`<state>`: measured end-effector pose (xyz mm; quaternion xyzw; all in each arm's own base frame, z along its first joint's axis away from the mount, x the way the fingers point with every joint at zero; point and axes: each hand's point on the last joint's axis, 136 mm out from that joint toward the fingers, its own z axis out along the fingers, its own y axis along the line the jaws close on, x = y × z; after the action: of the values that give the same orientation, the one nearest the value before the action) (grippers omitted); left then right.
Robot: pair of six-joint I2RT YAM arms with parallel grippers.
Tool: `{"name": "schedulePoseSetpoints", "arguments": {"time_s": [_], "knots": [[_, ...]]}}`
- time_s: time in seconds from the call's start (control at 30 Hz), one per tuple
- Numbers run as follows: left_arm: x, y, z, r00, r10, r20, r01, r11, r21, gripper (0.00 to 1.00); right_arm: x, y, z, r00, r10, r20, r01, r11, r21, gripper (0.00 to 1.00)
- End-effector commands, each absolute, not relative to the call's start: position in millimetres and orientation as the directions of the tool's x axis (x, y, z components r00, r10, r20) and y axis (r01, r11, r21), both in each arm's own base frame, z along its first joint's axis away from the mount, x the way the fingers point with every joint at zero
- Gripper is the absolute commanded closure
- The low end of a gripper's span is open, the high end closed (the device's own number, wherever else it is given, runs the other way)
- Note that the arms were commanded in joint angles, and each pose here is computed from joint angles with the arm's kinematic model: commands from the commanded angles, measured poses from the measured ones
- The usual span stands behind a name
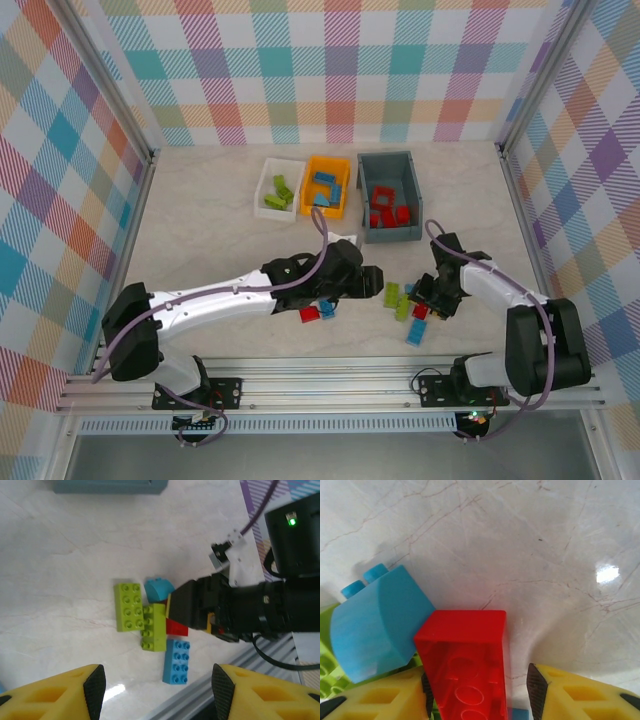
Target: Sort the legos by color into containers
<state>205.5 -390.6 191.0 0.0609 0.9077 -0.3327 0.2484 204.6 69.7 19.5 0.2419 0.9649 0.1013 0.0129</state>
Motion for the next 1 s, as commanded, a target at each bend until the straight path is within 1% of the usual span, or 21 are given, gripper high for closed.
{"name": "schedulePoseSetpoints", "arguments": {"time_s": [0.0, 0.1, 0.2, 0.3, 0.43, 0.57, 0.73, 0.87, 0.97], "knots": [[190.9, -410.8, 194.4, -0.872, -0.023, -0.488, 0.326, 0.717, -0.616, 0.40, 205.5, 67.1, 14.9, -0.890, 0.456, 0.006, 0.449, 0.874, 0.184, 0.49], [188.9, -414.3, 193.3, -0.874, -0.017, -0.486, 0.328, 0.718, -0.614, 0.41, 208.4, 65.0, 12.4, -0.887, 0.463, -0.005, 0.455, 0.873, 0.173, 0.55], [190.3, -412.1, 195.6, -0.868, -0.022, -0.496, 0.327, 0.727, -0.604, 0.41, 210.8, 60.1, 18.8, -0.880, 0.474, -0.041, 0.461, 0.872, 0.165, 0.67], [194.9, -402.1, 207.0, -0.847, -0.043, -0.531, 0.330, 0.740, -0.586, 0.41, 215.4, 50.5, 43.2, -0.869, 0.477, -0.132, 0.456, 0.875, 0.162, 0.70], [202.4, -380.7, 234.2, -0.798, -0.063, -0.600, 0.345, 0.768, -0.540, 0.39, 236.4, 46.7, 97.3, -0.852, 0.438, -0.288, 0.392, 0.897, 0.206, 0.72], [218.2, -357.9, 260.2, -0.755, -0.105, -0.647, 0.325, 0.797, -0.509, 0.38, 277.7, 66.8, 144.3, -0.854, 0.342, -0.391, 0.265, 0.934, 0.239, 0.73], [244.7, -328.2, 268.5, -0.738, -0.170, -0.653, 0.245, 0.834, -0.495, 0.38, 348.6, 97.6, 167.5, -0.863, 0.257, -0.435, 0.159, 0.955, 0.251, 0.73], [254.4, -309.0, 268.1, -0.725, -0.216, -0.654, 0.191, 0.849, -0.492, 0.38, 411.2, 111.3, 170.3, -0.875, 0.213, -0.434, 0.135, 0.970, 0.204, 0.74], [254.5, -303.5, 262.6, -0.727, -0.225, -0.649, 0.174, 0.854, -0.491, 0.38, 450.9, 107.4, 166.5, -0.877, 0.188, -0.441, 0.158, 0.982, 0.104, 0.73]]}}
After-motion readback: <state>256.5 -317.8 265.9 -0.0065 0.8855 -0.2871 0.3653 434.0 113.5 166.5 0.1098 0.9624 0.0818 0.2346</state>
